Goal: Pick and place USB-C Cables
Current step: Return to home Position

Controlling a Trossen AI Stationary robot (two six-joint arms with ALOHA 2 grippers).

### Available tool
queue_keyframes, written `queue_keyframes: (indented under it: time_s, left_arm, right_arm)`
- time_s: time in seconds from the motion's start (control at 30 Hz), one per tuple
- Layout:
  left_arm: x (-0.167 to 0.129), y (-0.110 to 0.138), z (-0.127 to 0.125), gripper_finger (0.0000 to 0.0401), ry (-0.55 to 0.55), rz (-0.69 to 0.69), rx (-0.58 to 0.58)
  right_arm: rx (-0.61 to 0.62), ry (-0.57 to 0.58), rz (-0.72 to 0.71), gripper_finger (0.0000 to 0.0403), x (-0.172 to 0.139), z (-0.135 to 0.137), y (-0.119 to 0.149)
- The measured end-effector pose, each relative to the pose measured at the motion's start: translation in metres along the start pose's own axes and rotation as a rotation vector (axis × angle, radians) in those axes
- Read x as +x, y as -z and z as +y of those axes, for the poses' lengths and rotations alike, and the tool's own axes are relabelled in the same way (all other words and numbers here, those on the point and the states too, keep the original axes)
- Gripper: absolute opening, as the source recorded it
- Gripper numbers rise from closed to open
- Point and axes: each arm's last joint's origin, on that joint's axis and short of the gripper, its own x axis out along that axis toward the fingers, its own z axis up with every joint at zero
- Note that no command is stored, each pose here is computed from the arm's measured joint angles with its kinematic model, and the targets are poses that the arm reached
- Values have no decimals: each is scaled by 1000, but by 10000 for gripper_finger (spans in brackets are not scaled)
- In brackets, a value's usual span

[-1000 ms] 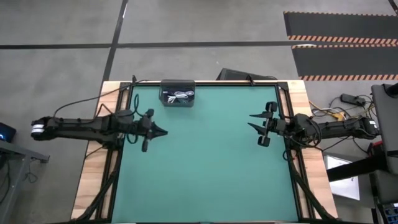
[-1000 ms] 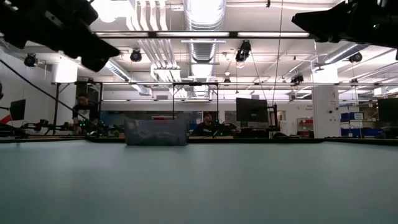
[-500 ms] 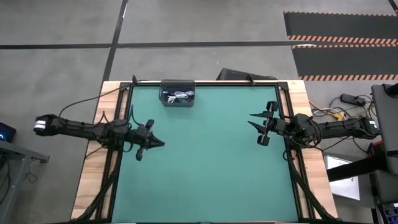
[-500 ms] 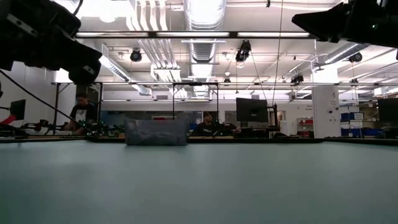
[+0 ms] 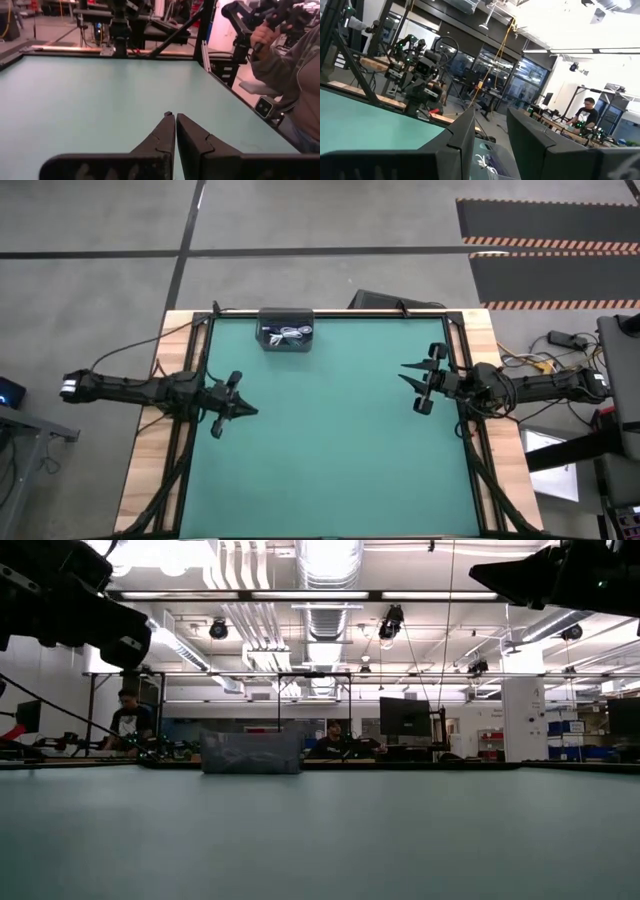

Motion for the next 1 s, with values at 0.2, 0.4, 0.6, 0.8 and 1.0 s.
queue_keyframes:
  time_s: [0.2,0.4,0.6,0.8,1.0]
  left_arm:
    - [-7,1,-1,0,0,-6,26]
    - [-14,0,-2,0,3,-35,31]
    - [-18,2,-3,0,4,-60,35]
    - [-19,12,-2,0,1,-98,38]
    - [-18,14,-1,0,-11,-98,32]
  right_arm:
    - [-11,0,0,99,0,0,0]
    - [-17,29,-19,98,-5,-4,-5]
    - [-15,50,-58,92,-18,-9,-12]
    - [5,47,-53,85,-27,-11,-13]
    - [13,44,-51,77,-36,-12,-13]
